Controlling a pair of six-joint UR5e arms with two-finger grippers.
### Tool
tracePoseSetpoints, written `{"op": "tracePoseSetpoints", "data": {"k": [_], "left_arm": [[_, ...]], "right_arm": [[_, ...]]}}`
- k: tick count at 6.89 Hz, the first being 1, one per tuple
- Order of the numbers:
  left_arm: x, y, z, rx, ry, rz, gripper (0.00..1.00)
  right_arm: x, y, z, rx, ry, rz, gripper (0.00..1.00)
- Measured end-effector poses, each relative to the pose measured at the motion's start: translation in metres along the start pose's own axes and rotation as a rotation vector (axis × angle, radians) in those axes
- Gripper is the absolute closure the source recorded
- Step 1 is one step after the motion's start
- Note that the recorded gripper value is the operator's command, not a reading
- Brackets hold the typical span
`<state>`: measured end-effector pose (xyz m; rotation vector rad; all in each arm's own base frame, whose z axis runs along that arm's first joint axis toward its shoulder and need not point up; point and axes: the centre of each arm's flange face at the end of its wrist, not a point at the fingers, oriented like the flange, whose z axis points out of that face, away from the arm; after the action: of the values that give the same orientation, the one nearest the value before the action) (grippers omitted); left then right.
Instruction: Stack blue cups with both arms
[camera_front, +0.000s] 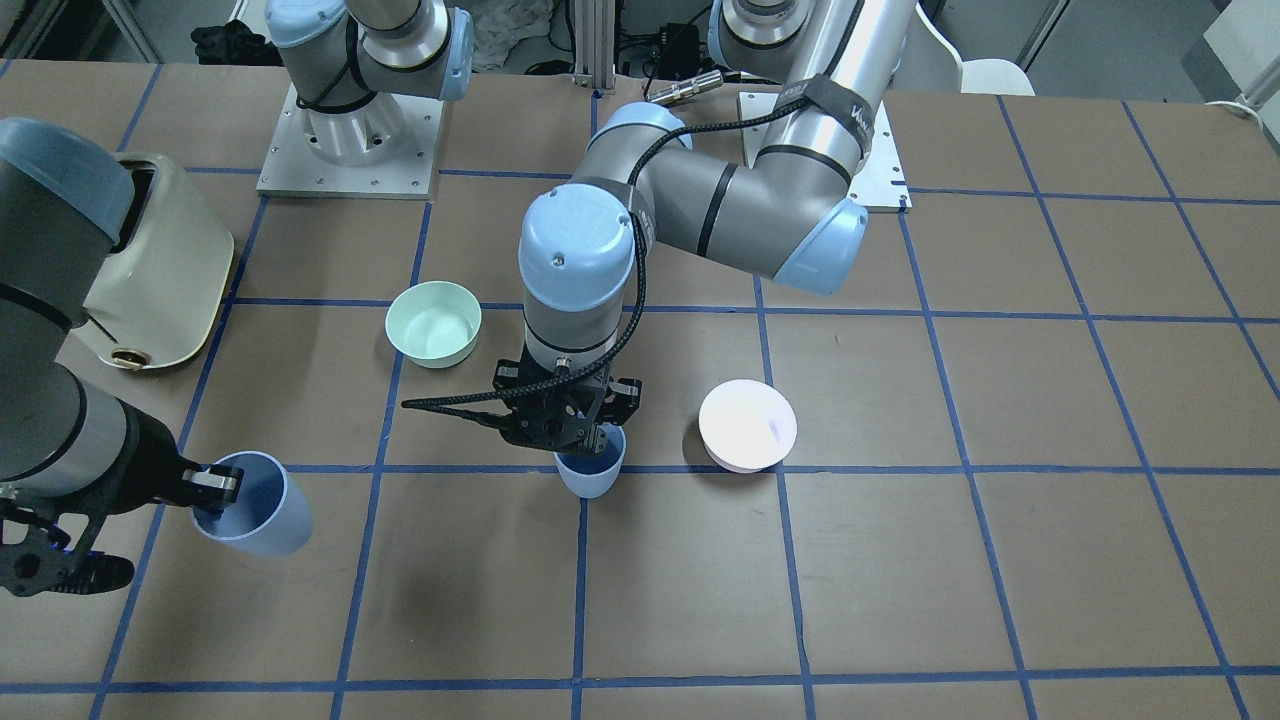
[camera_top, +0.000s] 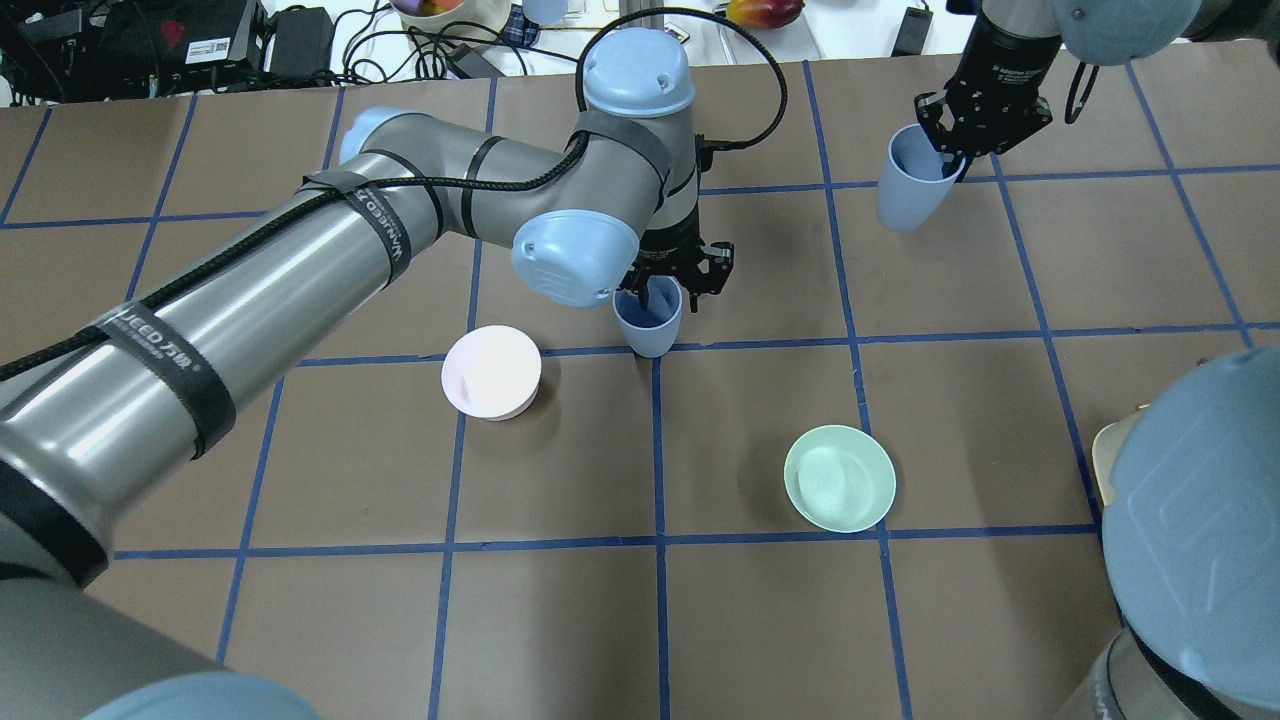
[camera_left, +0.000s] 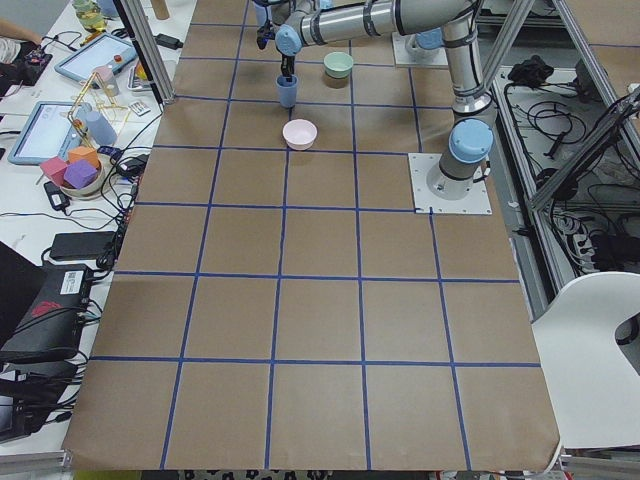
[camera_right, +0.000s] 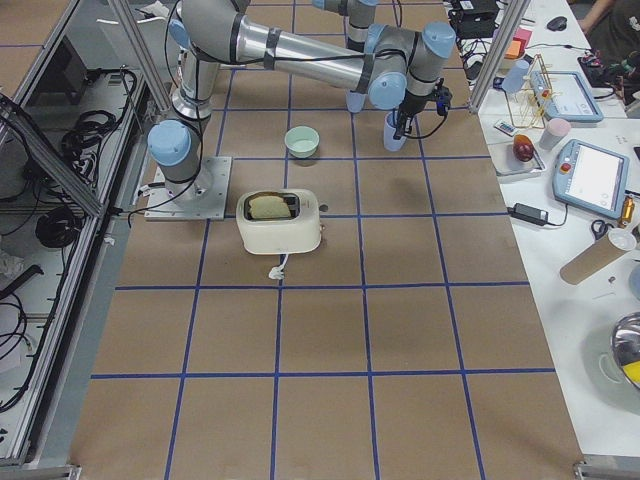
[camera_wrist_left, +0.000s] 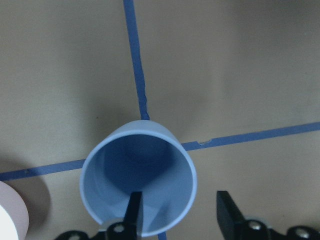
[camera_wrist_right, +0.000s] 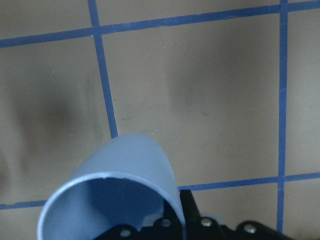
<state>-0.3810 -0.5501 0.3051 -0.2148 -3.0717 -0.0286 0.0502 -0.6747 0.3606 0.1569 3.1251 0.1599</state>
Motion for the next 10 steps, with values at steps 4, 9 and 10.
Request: {"op": "tracePoseSetpoints", "data": {"k": [4, 9, 10], "left_arm": [[-0.096, 0.042, -0.152, -0.001, 0.002, 0.004, 0.00], [-0.184, 0.083, -0.196, 0.130, -0.013, 0.027, 0.00], [-0.187, 0.086, -0.195, 0.142, -0.015, 0.024, 0.00]], "right_arm": [[-0.151, 0.061, -0.018, -0.001, -0.007, 0.026, 1.00], [-0.277, 0.132, -0.005, -0.027, -0.024, 0.063, 1.00], [-0.282, 0.135, 0.001, -0.041, -0.026, 0.061, 1.00]]}}
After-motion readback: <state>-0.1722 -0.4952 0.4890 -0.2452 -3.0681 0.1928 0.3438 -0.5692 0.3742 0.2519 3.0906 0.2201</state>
